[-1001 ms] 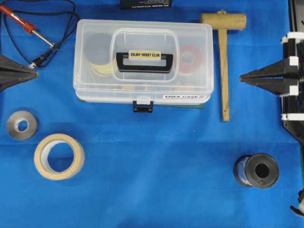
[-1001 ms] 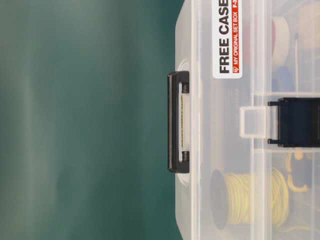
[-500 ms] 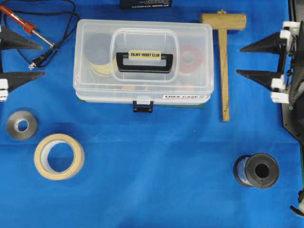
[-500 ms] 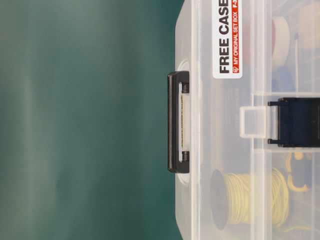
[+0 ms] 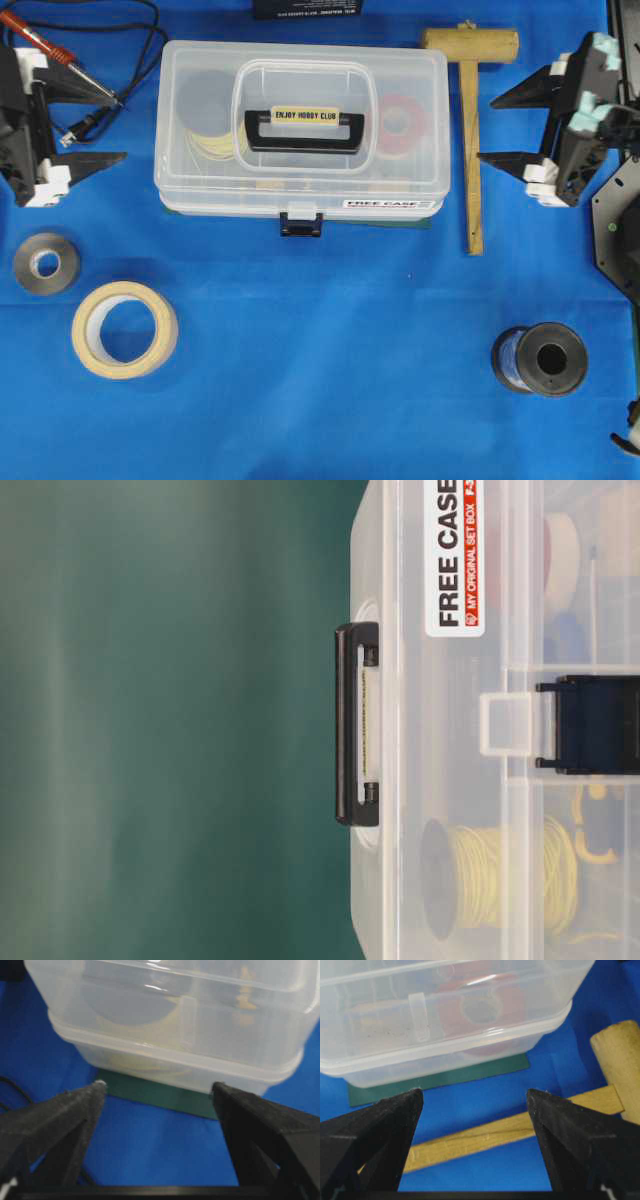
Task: Open the tool box with both arms.
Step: 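Move both grippers inward to the left and right edges of the lid, then grip the lid edges with both grippers and lift the lid upward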
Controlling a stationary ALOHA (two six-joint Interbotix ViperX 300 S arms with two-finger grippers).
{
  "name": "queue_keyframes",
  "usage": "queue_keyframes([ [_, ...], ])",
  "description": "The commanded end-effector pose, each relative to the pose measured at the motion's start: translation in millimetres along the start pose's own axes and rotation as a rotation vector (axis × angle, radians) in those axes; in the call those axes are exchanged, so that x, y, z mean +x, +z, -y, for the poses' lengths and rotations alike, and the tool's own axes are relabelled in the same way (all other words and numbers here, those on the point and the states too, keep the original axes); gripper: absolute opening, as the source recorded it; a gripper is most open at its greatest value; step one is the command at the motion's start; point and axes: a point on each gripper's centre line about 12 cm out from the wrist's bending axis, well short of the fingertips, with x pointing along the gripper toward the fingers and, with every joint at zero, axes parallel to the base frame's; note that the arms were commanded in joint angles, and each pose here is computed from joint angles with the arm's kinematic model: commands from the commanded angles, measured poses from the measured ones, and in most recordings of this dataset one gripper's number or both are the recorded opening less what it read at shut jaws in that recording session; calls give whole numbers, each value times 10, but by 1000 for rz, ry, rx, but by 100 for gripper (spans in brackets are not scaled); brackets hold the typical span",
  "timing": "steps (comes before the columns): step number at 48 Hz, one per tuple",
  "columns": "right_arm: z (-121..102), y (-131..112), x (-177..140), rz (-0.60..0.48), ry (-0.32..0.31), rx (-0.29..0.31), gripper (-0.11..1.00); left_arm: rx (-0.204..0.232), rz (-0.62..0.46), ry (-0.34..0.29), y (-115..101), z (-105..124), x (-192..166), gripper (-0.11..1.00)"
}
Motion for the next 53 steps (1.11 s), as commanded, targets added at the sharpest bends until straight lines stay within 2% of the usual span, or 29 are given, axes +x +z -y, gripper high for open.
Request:
queue_keyframes([
  [1,-4,107,49,31,1,-1,83,-4,27,5,102,-13,67,91],
  [15,-43,246,187,71,13,-6,83,1,26,-1,173,1,248,91],
  [30,-214,401,238,101,66,-39,83,10,60,-24,285,70,348,91],
  [38,-226,438,233,110,70,-37,83,23,85,-46,325,139,355,91],
  [53,-231,489,219,125,72,-30,83,29,114,-41,401,131,354,91],
])
